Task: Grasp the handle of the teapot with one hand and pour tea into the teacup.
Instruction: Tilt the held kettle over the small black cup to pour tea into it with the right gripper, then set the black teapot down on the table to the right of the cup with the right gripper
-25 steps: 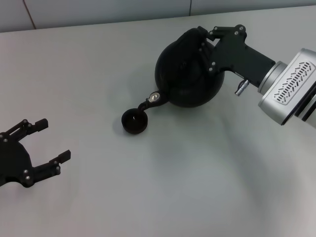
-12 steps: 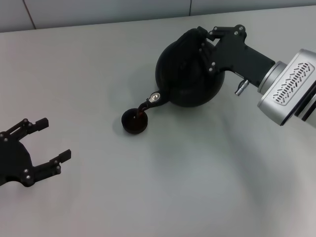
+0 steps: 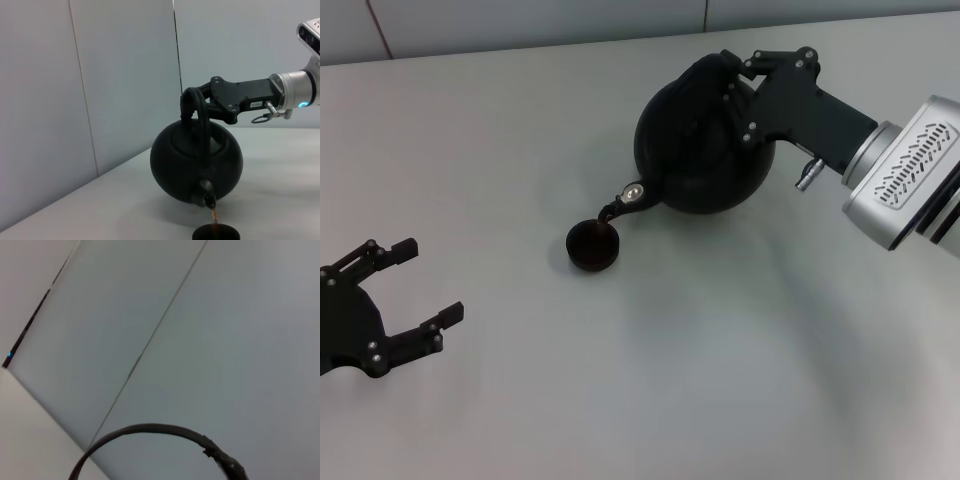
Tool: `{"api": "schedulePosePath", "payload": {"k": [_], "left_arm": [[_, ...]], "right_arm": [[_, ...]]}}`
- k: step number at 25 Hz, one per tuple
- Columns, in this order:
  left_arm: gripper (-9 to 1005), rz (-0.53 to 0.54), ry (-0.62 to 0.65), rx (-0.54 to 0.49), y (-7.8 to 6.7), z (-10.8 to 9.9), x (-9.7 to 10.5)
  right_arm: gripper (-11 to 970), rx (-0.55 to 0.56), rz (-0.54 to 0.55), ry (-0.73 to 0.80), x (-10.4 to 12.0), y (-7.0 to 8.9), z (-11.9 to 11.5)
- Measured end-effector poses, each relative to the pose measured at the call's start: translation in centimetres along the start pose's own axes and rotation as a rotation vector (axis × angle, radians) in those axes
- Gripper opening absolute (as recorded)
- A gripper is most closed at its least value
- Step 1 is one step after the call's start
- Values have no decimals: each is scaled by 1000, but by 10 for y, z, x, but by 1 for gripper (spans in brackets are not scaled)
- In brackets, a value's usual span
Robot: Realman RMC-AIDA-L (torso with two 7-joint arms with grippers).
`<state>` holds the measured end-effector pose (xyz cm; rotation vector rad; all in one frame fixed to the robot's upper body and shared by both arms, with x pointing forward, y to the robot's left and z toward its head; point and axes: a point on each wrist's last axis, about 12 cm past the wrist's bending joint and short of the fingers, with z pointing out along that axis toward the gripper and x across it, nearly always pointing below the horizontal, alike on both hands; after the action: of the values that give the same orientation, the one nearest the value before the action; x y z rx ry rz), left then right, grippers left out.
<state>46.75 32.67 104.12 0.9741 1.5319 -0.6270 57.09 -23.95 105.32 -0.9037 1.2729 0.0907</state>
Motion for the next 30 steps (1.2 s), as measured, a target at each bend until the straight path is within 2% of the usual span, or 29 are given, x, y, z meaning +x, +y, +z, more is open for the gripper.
{"api": "schedulePosePath", "payload": {"k": [2, 3, 7, 8, 12, 22, 30], "left_arm": [[860, 0, -1, -1, 0, 0, 0], [860, 0, -1, -1, 0, 0, 0], [860, 0, -1, -1, 0, 0, 0], [860, 0, -1, -1, 0, 0, 0], [860, 1, -1, 0, 0, 0, 0], [860, 4, -2, 1, 1, 1, -1], [860, 5, -3, 2, 3, 2, -2]], "right_arm": [[76, 12, 76, -19, -2, -2, -1], [76, 12, 76, -19, -2, -2, -1], [76, 53, 245, -53, -3, -8, -7], [76, 53, 245, -53, -3, -8, -7], [76, 108, 361, -56, 1, -13, -19], [76, 201, 518, -26, 13, -16, -41], [76, 236, 556, 39, 23, -14, -48]]}}
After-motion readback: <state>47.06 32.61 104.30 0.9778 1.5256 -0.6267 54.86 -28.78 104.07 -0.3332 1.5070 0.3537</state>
